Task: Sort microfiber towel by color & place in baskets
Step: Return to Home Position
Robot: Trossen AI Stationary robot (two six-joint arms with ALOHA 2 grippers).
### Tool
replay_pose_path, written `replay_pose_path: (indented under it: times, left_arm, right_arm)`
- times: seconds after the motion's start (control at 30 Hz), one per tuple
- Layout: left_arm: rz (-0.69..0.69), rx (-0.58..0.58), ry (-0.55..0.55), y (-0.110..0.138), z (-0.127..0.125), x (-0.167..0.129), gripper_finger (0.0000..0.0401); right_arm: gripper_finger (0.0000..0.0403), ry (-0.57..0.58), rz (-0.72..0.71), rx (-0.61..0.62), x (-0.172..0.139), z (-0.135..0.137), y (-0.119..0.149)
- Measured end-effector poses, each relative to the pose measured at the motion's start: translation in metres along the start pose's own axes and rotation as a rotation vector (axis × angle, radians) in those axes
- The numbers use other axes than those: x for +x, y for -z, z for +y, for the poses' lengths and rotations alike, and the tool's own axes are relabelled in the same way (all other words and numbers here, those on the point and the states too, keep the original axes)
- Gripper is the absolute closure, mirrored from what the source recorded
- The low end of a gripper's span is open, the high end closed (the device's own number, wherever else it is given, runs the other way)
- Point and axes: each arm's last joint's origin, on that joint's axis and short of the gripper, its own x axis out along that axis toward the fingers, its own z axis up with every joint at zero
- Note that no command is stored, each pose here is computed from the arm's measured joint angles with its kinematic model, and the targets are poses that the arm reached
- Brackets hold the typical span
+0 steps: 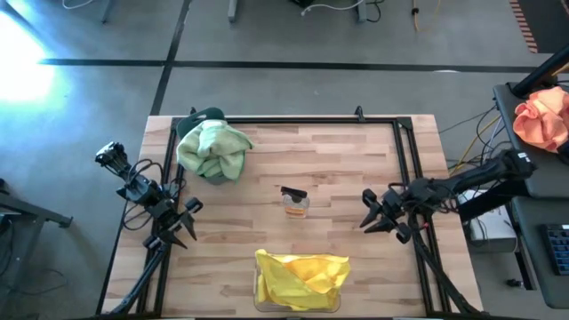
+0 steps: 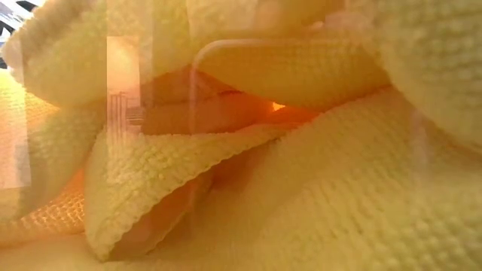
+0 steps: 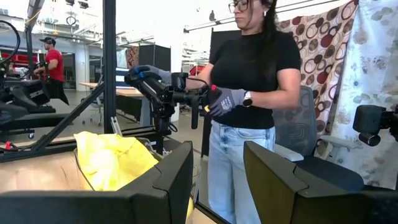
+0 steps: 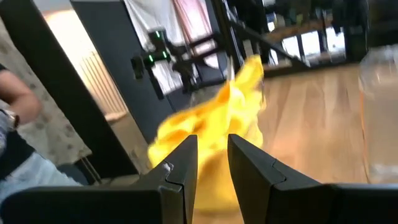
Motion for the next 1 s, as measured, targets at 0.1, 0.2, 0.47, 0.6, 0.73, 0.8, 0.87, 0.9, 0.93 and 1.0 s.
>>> replay_pose_path:
  times: [0.1, 0.2, 0.47, 0.6, 0.73, 0.8, 0.87, 0.9, 0.93, 1.0]
  left_arm:
    - [0.000, 0.000, 0.000, 0.000, 0.000, 0.000, 0.0274]
    - [0.001, 0.000, 0.000, 0.000, 0.000, 0.000, 0.0274]
    - [0.001, 0.000, 0.000, 0.000, 0.000, 0.000, 0.0274]
    - [0.001, 0.000, 0.000, 0.000, 0.000, 0.000, 0.0274]
    - [0.002, 0.000, 0.000, 0.000, 0.000, 0.000, 0.0274]
    - [0.002, 0.000, 0.000, 0.000, 0.000, 0.000, 0.0274]
    - [0.002, 0.000, 0.000, 0.000, 0.000, 0.000, 0.0274]
    - [0.001, 0.000, 0.000, 0.000, 0.000, 0.000, 0.0274]
    - [0.001, 0.000, 0.000, 0.000, 0.000, 0.000, 0.0274]
    - [0.001, 0.000, 0.000, 0.000, 0.000, 0.000, 0.0274]
  right_arm:
    - [0.0321, 0.011, 0.030, 0.010, -0.005, 0.001, 0.002]
    - [0.0321, 0.014, 0.039, 0.014, -0.009, 0.002, 0.003]
    - [0.0321, -0.012, -0.034, -0.012, -0.020, 0.008, -0.004]
    - [0.0321, -0.023, -0.064, -0.022, -0.024, 0.010, -0.006]
    - [0.0321, -0.035, -0.098, -0.034, -0.026, 0.012, -0.009]
    - [0.0321, -0.039, -0.111, -0.038, -0.027, 0.013, -0.010]
    - [0.0321, -0.044, -0.125, -0.043, -0.029, 0.014, -0.011]
    - [0.0321, -0.046, -0.131, -0.045, -0.029, 0.014, -0.012]
    - [0.0321, -0.047, -0.133, -0.046, -0.029, 0.014, -0.012]
    - [0.0321, -0.045, -0.127, -0.044, -0.030, 0.014, -0.011]
